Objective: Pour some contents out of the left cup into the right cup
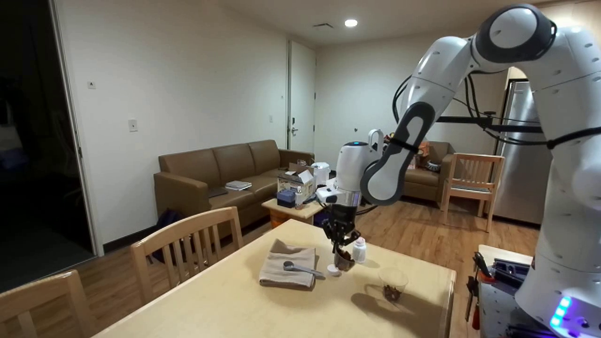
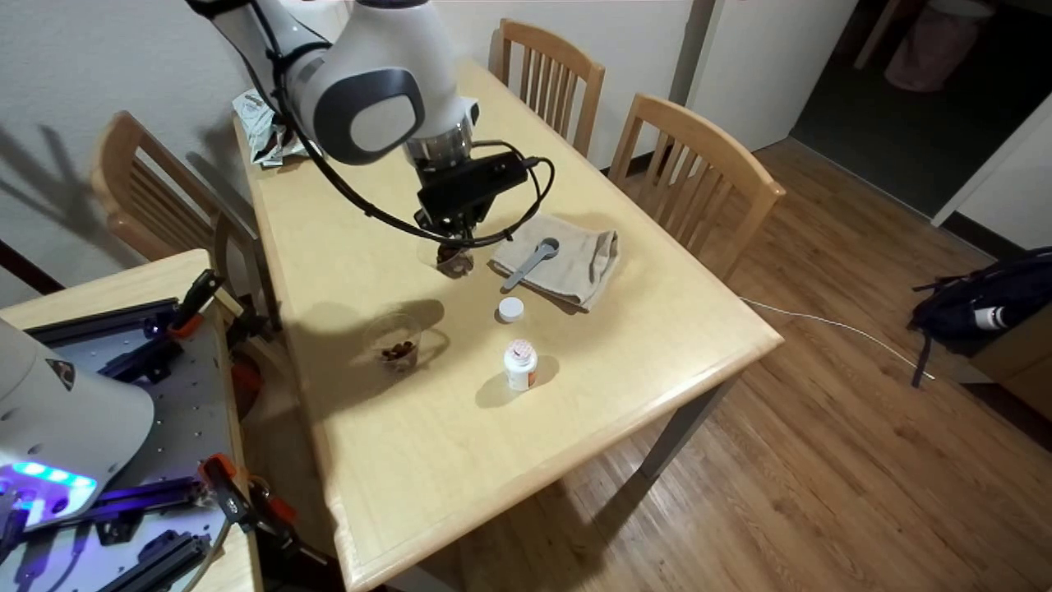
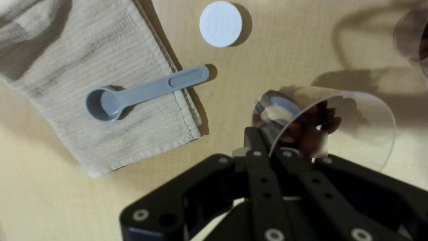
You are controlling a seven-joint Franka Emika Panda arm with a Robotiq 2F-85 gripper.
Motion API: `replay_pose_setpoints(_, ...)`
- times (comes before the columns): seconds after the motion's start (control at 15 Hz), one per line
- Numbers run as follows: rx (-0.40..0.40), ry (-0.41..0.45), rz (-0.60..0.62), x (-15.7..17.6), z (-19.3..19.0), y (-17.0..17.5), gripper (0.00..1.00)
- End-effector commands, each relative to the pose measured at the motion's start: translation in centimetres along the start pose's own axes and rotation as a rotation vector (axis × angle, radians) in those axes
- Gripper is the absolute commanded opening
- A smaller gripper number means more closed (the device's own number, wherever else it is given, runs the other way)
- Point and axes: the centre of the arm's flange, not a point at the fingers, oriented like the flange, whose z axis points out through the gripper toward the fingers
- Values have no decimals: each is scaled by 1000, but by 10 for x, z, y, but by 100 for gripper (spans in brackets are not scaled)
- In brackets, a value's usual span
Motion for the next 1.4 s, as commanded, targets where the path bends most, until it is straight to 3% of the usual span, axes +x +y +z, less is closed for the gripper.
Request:
replay_pose_setpoints(0.0, -73, -31, 74, -32, -50, -33, 2)
replay_pose_setpoints(0.4, -67, -30, 113, -65, -63, -57, 3)
replay_pose_setpoints(0.8, 41, 36, 175, -53, -28, -79, 3)
replay_pose_setpoints(1.33, 42, 27, 209, -45, -27, -75, 3)
